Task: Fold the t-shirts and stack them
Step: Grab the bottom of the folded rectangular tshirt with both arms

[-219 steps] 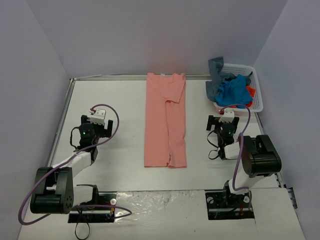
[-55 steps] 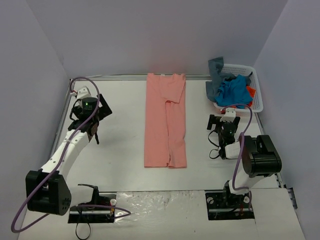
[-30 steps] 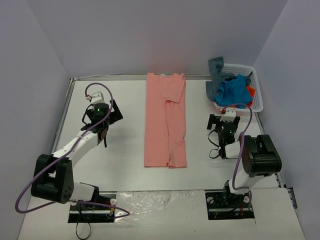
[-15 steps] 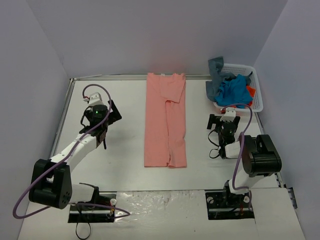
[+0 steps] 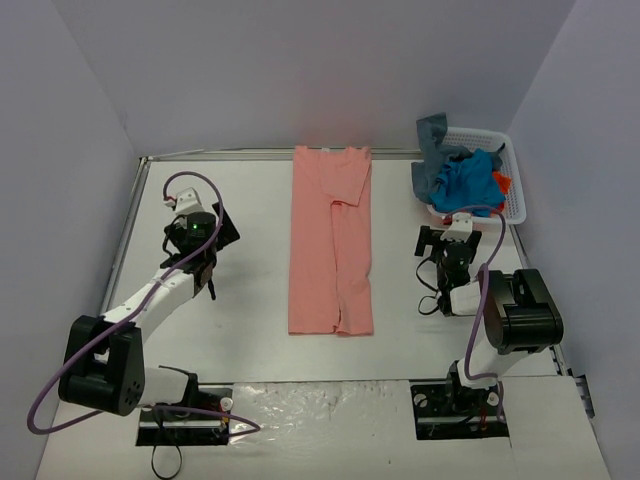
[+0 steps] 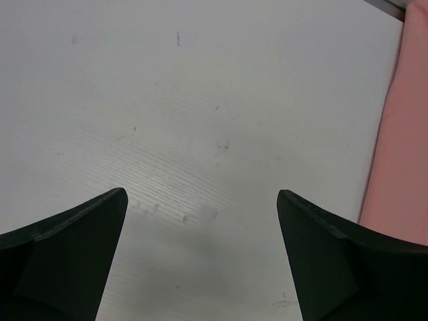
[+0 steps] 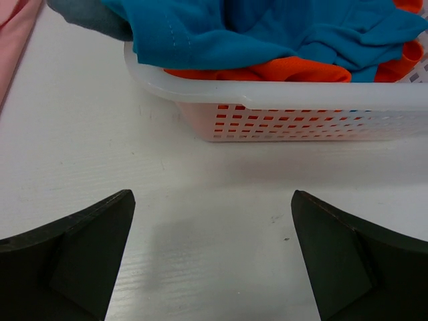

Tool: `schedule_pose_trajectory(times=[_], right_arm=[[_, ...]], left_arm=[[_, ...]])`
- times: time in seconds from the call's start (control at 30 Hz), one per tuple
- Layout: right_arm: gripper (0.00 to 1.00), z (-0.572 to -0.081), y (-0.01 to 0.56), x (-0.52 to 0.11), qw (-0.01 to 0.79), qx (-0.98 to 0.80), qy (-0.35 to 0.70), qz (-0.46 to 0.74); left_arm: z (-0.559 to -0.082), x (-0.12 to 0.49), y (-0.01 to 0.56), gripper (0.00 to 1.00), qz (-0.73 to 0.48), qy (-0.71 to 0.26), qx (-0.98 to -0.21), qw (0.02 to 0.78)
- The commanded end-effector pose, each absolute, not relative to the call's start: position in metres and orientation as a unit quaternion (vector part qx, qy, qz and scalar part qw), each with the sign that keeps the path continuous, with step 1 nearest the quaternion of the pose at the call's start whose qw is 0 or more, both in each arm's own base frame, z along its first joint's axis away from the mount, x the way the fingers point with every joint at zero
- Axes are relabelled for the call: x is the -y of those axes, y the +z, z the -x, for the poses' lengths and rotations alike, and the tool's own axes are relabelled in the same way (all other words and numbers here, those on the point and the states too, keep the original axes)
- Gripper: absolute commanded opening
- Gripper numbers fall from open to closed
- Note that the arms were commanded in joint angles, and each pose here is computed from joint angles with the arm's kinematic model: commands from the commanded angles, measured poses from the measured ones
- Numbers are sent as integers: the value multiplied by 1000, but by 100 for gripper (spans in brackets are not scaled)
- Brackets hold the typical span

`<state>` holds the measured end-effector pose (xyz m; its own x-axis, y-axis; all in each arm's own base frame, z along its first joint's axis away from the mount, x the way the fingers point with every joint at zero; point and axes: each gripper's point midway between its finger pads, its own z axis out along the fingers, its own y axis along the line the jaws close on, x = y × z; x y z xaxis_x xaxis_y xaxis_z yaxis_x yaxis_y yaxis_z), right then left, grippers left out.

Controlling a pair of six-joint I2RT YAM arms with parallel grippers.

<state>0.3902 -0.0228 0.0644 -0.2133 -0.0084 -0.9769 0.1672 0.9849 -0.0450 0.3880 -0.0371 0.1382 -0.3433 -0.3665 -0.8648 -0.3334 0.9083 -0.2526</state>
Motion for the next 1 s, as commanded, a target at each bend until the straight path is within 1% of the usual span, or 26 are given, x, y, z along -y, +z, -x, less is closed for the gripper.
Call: schedule_pose_trajectory(times=[0.0,0.1,0.13,0.2,0.33,0.47,0.63,0.73,0.9,0.93,0.97], right_arm=[[100,-407,107,22,675,-732,-71,-61],[100,-405,113,23,678,-728,-80,-66],[100,-404,109,20,666,-739,-82,-60],[100,-407,119,15,666,-740,-86,-49],[100,-405,113,0,648,-753,-113,-22],[100,-407,101,-32,619,-776,-121,19],[100,-397,104,-55,614,-773,-159,29],[100,-395,112,-76,615,-773,-149,47],[100,-390,132,-100,597,-783,-159,70],[100,-390,139,-105,599,-783,-151,66],[100,-393,160,-113,616,-777,-124,43]], left_arm=[[-391,28,150,94,235,-6,-802,549],[-392,30,147,94,231,-6,-809,540],[-392,31,145,94,229,-6,-811,538],[-394,33,146,94,221,-13,-809,544],[-393,33,149,94,223,-14,-803,552],[-391,31,149,94,225,-7,-806,547],[-386,31,154,95,232,-16,-794,562],[-386,31,159,94,236,-22,-787,569],[-386,38,161,94,231,-29,-798,555],[-384,41,161,94,228,-31,-801,552],[-384,42,164,94,229,-34,-801,553]])
